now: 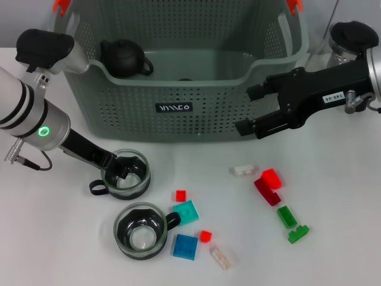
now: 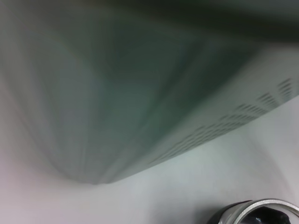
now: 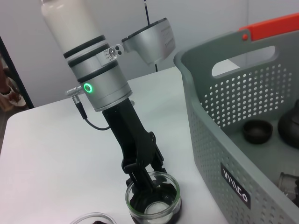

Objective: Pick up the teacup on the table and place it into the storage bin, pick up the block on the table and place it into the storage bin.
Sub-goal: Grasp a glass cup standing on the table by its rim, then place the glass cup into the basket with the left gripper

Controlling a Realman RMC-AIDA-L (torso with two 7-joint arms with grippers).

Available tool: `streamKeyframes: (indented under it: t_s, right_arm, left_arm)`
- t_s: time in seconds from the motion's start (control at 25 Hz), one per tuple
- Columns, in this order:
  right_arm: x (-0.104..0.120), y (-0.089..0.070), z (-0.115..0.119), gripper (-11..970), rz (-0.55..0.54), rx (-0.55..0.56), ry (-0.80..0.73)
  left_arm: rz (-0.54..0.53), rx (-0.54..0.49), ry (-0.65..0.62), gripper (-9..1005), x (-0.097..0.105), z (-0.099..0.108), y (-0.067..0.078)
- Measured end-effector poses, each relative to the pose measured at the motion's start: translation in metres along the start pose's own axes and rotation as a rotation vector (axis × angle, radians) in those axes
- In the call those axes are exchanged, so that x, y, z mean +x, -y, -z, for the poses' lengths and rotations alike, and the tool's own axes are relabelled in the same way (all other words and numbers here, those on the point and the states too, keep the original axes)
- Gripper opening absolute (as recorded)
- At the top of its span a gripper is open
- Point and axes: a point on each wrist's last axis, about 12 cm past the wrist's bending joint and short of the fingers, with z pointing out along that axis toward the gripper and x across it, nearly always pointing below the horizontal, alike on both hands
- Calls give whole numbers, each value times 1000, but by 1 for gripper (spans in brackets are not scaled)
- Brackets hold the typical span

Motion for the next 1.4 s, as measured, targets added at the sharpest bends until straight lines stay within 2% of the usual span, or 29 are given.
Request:
streamKeyframes:
  t_s: [0.12, 0.56, 0.88, 1.4]
  right_arm:
    - [0, 0, 0, 950, 0, 0, 1]
    - [0, 0, 0, 950, 1, -1, 1]
    - [0, 0, 0, 949, 0, -1, 2]
    - [1, 0, 0, 950, -2, -1, 4]
  left_arm:
    - [1, 1, 4, 737, 0, 1, -1]
    - [-3, -1, -3, 270, 1, -1, 0]
    - [-2, 5, -8, 98, 2, -2, 2]
    - [-11, 0, 11, 64, 0, 4, -1]
